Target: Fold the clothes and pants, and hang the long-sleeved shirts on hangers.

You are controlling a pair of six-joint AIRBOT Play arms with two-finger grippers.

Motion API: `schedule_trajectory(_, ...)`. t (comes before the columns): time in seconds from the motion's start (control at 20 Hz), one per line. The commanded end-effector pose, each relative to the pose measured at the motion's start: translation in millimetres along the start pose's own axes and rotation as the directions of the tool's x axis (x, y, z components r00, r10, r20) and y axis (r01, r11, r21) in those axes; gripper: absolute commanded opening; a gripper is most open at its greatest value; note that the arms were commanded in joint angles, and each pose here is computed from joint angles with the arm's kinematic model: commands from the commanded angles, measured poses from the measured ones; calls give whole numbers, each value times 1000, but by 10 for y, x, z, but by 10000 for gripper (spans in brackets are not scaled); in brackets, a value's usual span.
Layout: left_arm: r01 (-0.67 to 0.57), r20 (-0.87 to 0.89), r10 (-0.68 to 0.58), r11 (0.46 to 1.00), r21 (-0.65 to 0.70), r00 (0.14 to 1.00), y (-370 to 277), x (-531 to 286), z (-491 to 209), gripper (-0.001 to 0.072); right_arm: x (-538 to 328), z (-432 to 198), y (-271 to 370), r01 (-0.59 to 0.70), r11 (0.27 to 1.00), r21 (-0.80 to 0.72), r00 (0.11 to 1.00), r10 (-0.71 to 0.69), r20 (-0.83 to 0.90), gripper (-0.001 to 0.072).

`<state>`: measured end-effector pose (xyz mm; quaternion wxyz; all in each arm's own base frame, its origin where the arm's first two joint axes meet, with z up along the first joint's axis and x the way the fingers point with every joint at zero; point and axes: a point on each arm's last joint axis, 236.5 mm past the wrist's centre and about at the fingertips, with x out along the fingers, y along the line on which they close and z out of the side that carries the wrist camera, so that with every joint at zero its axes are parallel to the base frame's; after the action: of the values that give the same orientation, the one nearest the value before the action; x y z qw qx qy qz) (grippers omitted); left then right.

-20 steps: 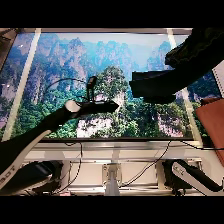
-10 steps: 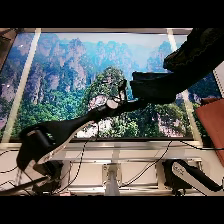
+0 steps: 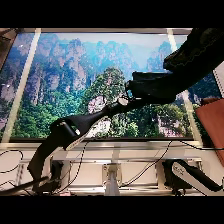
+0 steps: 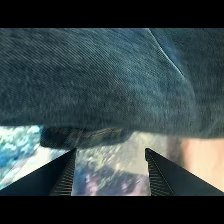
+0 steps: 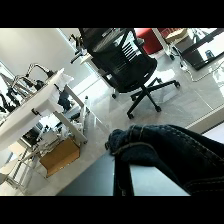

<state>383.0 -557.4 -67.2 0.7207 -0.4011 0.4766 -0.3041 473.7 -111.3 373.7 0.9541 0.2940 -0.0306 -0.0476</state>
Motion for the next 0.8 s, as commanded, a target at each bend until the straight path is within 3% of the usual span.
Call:
schedule_trajectory(0.0, 4, 2, -4, 998, -68, 1000, 16, 69, 13, 505, -4, 3, 4, -1, 1000, 2, 1000, 1, 1, 55)
schedule_trajectory(0.4, 10, -82, -27, 979, -205, 996, 18, 76, -162, 496, -16, 14, 19, -4, 1000, 5, 1000, 4, 3, 55)
schedule_trajectory(0.6, 1, -63, -16, 975, -220, 998, 62, 90, -123, 496, -16, 10, 20, -4, 1000, 5, 1000, 4, 1, 56)
schedule_trajectory(0.75, -15, -25, 8, 952, -306, 1000, 153, 114, -41, 496, -16, -28, 24, -6, 1000, 8, 1000, 6, -15, 55)
